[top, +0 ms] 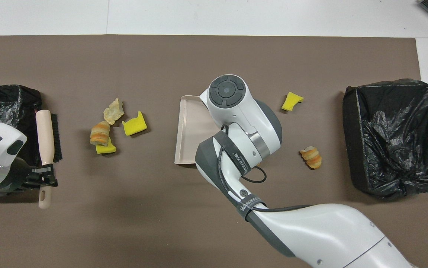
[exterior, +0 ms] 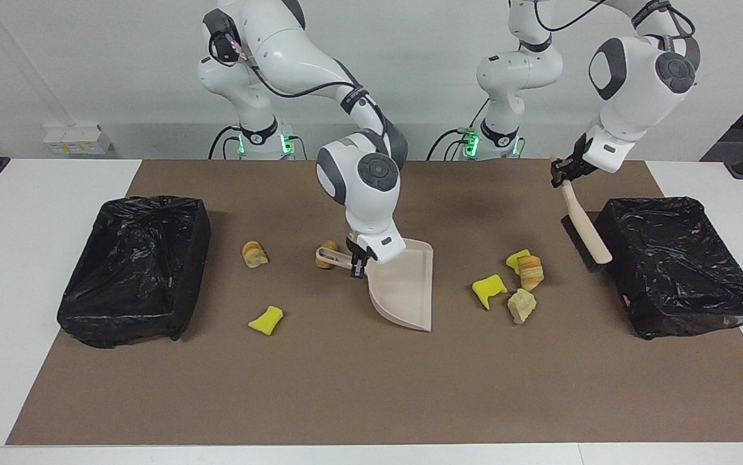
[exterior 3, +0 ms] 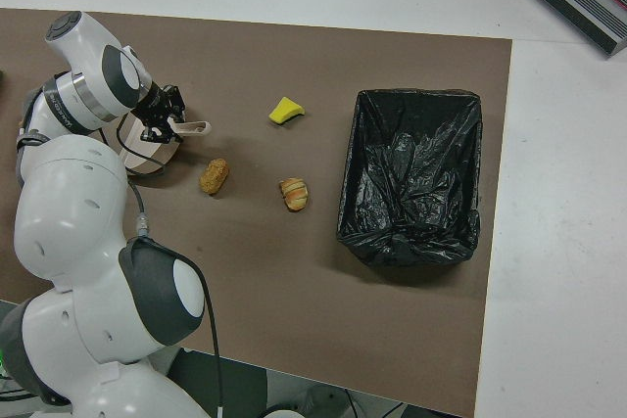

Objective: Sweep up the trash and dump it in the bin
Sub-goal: 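Sweep the bread and sponge pieces into the dustpan with the left gripper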

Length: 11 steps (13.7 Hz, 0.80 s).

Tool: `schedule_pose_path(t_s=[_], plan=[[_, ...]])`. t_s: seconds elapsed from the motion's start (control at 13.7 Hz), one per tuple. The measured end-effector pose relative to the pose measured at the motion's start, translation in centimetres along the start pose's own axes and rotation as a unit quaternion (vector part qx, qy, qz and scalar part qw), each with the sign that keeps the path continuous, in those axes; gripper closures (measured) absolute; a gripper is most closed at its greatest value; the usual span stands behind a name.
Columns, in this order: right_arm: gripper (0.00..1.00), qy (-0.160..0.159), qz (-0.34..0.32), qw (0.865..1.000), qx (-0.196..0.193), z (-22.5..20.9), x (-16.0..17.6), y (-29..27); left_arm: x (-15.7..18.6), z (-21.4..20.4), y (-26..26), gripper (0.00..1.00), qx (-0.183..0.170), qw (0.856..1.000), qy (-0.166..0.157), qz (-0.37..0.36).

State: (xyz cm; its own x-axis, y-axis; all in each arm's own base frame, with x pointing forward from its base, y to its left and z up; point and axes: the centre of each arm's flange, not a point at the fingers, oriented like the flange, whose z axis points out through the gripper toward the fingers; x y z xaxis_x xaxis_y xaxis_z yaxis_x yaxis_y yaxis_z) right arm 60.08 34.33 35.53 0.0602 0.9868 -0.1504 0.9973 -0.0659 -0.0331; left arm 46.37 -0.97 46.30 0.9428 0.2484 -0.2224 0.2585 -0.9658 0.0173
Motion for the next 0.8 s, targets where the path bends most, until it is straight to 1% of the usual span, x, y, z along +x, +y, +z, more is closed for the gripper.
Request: schedule_pose_path(t_s=[0.22,0.29,0.44,0.51,0.8], plan=[[0.68,-0.012,-0.021,1.0,0.0,0.0,-0.3,0.0,0.0,3.6,1.5,0.73,0.011,0.999,-0.016,-0.028],[0.68,-0.015,-0.022,1.0,0.002,0.1,-0.5,0.0,-0.4,4.7,2.2,0.73,0.015,0.999,-0.019,-0.024],[0.68,-0.037,-0.029,0.999,0.015,0.2,-1.1,-0.2,-1.3,6.7,4.4,0.73,0.023,0.999,-0.021,-0.004],[0.68,-0.04,-0.03,0.999,0.015,0.1,-1.2,-0.3,-1.5,7.5,5.5,0.73,0.026,0.999,-0.021,0.007],[0.68,-0.033,-0.031,0.999,0.005,0.2,-0.9,-0.3,-2.2,9.4,9.4,0.73,0.028,0.999,-0.015,0.044]])
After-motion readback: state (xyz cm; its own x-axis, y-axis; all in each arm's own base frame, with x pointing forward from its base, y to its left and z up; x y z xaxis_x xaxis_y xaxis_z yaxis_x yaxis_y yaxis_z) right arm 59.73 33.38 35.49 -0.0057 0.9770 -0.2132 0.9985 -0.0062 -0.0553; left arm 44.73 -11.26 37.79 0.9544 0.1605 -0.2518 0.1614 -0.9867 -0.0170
